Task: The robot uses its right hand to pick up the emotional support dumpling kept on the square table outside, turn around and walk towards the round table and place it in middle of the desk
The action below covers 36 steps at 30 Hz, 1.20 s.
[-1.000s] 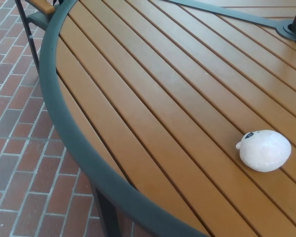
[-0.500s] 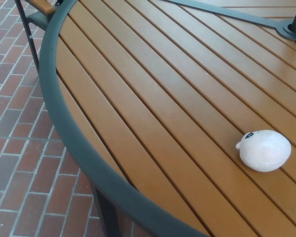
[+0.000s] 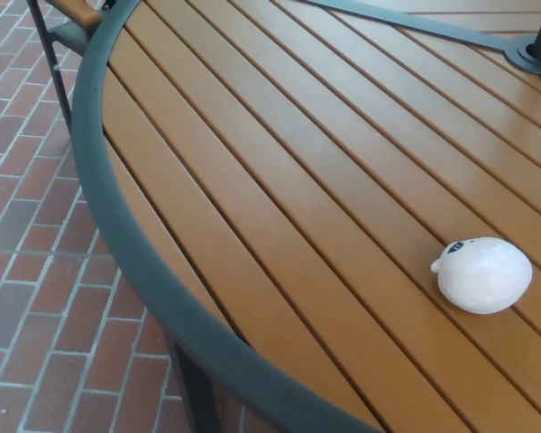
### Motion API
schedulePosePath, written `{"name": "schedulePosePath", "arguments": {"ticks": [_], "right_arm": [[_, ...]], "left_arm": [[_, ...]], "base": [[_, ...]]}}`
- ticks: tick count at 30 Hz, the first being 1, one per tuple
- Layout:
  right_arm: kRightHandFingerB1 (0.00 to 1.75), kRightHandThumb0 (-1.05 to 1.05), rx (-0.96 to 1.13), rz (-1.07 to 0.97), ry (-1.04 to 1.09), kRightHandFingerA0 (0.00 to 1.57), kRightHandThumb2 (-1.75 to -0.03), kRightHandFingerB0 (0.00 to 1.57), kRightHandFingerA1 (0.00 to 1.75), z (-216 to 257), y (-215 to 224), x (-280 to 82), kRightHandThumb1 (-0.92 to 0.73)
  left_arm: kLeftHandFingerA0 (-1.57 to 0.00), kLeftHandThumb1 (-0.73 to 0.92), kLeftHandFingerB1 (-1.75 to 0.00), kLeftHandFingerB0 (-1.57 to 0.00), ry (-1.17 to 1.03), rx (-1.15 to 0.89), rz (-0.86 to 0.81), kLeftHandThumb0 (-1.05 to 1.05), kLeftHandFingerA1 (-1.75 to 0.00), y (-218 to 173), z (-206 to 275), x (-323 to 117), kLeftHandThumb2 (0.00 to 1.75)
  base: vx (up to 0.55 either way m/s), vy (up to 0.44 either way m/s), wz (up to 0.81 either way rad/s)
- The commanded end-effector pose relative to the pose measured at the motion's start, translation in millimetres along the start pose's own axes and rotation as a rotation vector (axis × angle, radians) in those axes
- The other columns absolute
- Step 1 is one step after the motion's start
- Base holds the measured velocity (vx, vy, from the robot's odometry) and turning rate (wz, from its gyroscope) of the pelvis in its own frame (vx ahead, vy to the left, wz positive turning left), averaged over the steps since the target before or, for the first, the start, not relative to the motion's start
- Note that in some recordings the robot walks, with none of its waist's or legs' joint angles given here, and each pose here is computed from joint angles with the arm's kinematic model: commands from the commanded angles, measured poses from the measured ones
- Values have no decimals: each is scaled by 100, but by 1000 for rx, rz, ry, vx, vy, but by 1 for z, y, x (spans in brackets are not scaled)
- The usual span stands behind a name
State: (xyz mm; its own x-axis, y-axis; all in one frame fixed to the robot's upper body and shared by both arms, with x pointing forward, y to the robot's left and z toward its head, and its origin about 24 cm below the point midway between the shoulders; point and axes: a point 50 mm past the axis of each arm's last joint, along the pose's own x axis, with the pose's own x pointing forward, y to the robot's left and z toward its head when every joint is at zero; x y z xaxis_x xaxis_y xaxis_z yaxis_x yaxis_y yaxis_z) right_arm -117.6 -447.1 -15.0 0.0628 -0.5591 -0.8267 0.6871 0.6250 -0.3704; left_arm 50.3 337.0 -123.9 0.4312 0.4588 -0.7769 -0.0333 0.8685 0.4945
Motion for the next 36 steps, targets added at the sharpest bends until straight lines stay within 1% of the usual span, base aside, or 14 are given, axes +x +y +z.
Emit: {"name": "schedulePosePath", "arguments": {"ticks": [1, 32, 33, 34, 35, 36], "right_arm": [[36, -44, 3, -16, -14, 43, -62, 34, 39, 6, -7, -3, -74], [36, -44, -1, -18, -24, 43, -62, 34, 39, 11, -8, -4, -74], [36, -44, -1, -19, -23, 43, -62, 34, 39, 11, -8, -4, -74], [36, -44, 0, -19, -23, 43, -62, 34, 39, 11, -9, -4, -74], [36, -44, 1, -19, -23, 43, -62, 34, 39, 11, -8, -4, -74], [36, -44, 1, -18, -24, 43, -62, 34, 39, 11, -8, -4, -74]], "left_arm": [[-55, 73, -71, -53, 24, 7, 28, -30, -99, 8, -2, 0, 64], [-55, 73, -71, -53, 26, -2, 23, -30, -99, 3, -3, 0, 64], [-54, 76, -69, -48, -19, -155, 57, 8, -91, -4, -2, -2, 64], [-54, 76, -69, -48, -48, -268, 89, 8, -91, -8, -2, -4, 64], [-73, 58, -77, -63, -81, -357, 140, 24, -96, -9, 0, -5, 71], [-73, 58, -77, -63, -108, -414, 187, 24, -96, -7, 2, -6, 71]], "base": [[0, 0, 0], [0, 0, 0], [0, 0, 0], [0, 0, 0], [0, 0, 0], [0, 0, 0]]}}
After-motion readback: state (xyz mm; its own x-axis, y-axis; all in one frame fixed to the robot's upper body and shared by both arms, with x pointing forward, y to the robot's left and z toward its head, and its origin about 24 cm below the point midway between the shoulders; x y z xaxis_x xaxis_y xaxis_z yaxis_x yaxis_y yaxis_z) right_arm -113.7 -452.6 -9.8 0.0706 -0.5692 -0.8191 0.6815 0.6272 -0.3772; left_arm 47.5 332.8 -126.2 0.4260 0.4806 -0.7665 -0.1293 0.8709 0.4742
